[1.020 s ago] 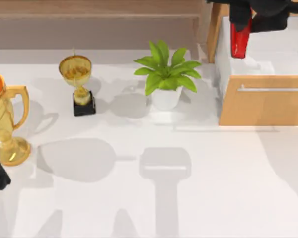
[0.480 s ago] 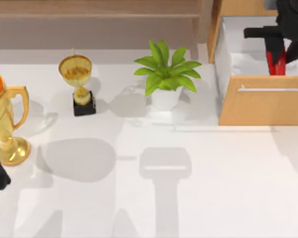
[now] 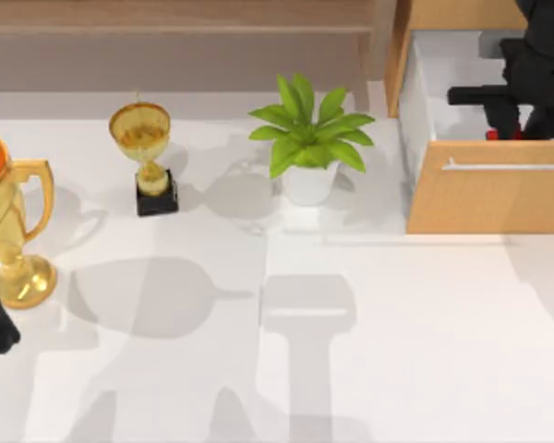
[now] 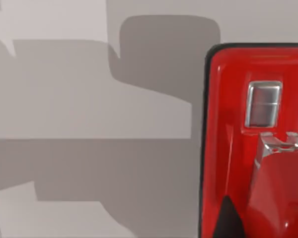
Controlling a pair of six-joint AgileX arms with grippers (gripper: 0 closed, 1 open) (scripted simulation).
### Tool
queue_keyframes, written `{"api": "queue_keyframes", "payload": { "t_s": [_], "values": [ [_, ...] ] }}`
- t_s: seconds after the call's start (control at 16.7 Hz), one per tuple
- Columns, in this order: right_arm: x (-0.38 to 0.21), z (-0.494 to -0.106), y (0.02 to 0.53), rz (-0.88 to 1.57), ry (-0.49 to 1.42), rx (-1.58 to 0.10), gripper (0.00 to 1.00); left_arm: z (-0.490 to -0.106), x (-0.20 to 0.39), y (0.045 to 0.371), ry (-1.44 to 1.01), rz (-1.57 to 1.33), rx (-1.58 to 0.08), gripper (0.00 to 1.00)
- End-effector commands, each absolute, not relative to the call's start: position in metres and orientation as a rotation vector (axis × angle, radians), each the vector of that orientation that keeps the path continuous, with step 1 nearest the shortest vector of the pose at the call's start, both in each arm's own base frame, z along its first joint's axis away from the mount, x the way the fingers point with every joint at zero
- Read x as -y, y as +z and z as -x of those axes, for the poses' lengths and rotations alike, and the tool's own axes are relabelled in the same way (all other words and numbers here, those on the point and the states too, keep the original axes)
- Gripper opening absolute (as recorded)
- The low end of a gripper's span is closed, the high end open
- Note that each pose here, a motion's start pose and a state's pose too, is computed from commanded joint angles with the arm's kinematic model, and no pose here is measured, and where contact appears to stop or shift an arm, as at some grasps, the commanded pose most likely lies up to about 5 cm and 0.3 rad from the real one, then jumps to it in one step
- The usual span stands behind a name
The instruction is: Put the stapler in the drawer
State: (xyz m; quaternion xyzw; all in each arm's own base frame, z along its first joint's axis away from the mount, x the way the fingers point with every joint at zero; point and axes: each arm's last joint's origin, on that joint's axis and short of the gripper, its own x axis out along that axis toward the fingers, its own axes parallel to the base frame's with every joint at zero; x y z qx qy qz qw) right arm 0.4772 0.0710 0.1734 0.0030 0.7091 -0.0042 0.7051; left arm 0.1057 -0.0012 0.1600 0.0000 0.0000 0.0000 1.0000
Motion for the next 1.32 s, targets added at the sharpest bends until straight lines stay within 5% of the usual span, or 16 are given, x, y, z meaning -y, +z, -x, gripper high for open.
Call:
{"api": "queue_keyframes", "payload": {
  "t_s": [0.78,1.32],
  "values": [
    [-0.071,-0.477,0.163,-0.007,-0.009,-1.576,0.0,-0.106,0.001,0.16,0.0,0.0,0.0,1.0],
    [-0.071,-0.477,0.163,-0.007,-0.009,-1.576,0.68,-0.106,0.001,0.16,0.0,0.0,0.0,1.0]
  ]
}}
